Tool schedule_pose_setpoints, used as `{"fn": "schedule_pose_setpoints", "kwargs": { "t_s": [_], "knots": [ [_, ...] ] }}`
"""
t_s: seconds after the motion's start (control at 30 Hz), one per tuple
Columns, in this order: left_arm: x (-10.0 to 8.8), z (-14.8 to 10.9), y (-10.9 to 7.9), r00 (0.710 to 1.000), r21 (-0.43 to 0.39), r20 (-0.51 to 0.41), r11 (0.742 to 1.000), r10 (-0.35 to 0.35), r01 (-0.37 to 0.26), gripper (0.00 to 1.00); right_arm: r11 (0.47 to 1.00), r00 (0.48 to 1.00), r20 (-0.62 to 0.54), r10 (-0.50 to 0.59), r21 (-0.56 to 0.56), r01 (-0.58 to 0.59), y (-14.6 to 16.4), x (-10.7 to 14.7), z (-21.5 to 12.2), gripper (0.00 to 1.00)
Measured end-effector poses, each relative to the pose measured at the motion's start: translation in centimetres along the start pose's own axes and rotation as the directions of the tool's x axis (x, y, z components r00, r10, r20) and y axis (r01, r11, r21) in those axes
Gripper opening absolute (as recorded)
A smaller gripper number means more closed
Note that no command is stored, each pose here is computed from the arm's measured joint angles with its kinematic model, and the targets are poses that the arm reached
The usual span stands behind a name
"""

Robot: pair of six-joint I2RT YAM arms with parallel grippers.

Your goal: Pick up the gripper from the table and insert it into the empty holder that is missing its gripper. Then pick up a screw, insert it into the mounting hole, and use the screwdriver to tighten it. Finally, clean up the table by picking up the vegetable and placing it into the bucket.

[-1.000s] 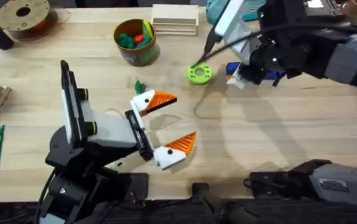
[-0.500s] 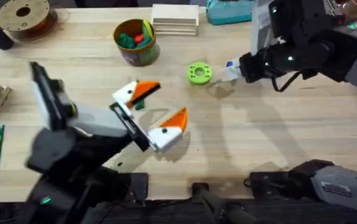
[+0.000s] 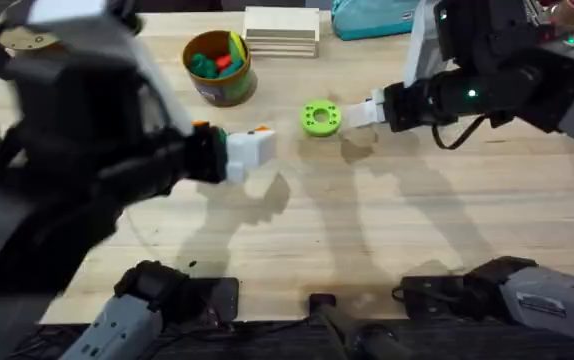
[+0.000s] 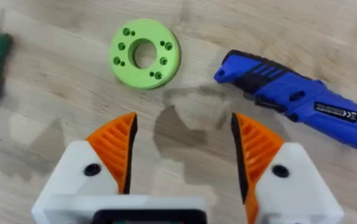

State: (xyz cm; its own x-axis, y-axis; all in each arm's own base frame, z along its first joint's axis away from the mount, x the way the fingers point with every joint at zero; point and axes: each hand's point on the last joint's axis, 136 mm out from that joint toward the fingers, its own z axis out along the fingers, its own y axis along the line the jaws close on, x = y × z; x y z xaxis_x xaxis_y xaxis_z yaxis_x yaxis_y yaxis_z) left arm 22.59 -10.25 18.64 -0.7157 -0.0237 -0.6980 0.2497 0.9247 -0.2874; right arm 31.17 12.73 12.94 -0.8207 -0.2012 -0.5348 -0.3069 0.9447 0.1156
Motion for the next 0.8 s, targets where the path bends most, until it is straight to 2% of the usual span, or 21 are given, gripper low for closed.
{"fn": "schedule_pose_setpoints", "kwargs": {
  "t_s": [0.17,0.27,0.4,0.5,0.8],
  "knots": [
    [1.0,2.8,0.9,0.993,-0.044,-0.119,0.999,-0.022,0.017,0.987,1.0,0.999,-0.038,0.013,0.004,-0.013,-0.1,0.9,0.0,0.803],
    [1.7,4.3,2.1,0.983,-0.101,-0.175,0.994,-0.057,0.04,0.987,1.0,0.998,-0.068,0.017,0.007,-0.016,-0.1,1.7,0.0,0.803],
    [3.1,6.1,4.8,0.956,-0.231,-0.233,0.965,-0.18,0.125,0.987,1.0,0.997,-0.079,0.018,0.008,-0.017,-0.2,1.9,-0.1,0.803],
    [3.7,7.5,6.3,0.938,-0.298,-0.25,0.941,-0.24,0.162,0.987,1.0,0.997,-0.079,0.018,0.008,-0.017,-0.2,1.9,-0.1,0.803],
    [6.0,11.2,8.8,0.899,-0.408,-0.317,0.899,-0.303,0.159,0.987,1.0,0.997,-0.08,0.018,0.008,-0.017,-0.2,2.0,-0.1,0.803]
  ]
}}
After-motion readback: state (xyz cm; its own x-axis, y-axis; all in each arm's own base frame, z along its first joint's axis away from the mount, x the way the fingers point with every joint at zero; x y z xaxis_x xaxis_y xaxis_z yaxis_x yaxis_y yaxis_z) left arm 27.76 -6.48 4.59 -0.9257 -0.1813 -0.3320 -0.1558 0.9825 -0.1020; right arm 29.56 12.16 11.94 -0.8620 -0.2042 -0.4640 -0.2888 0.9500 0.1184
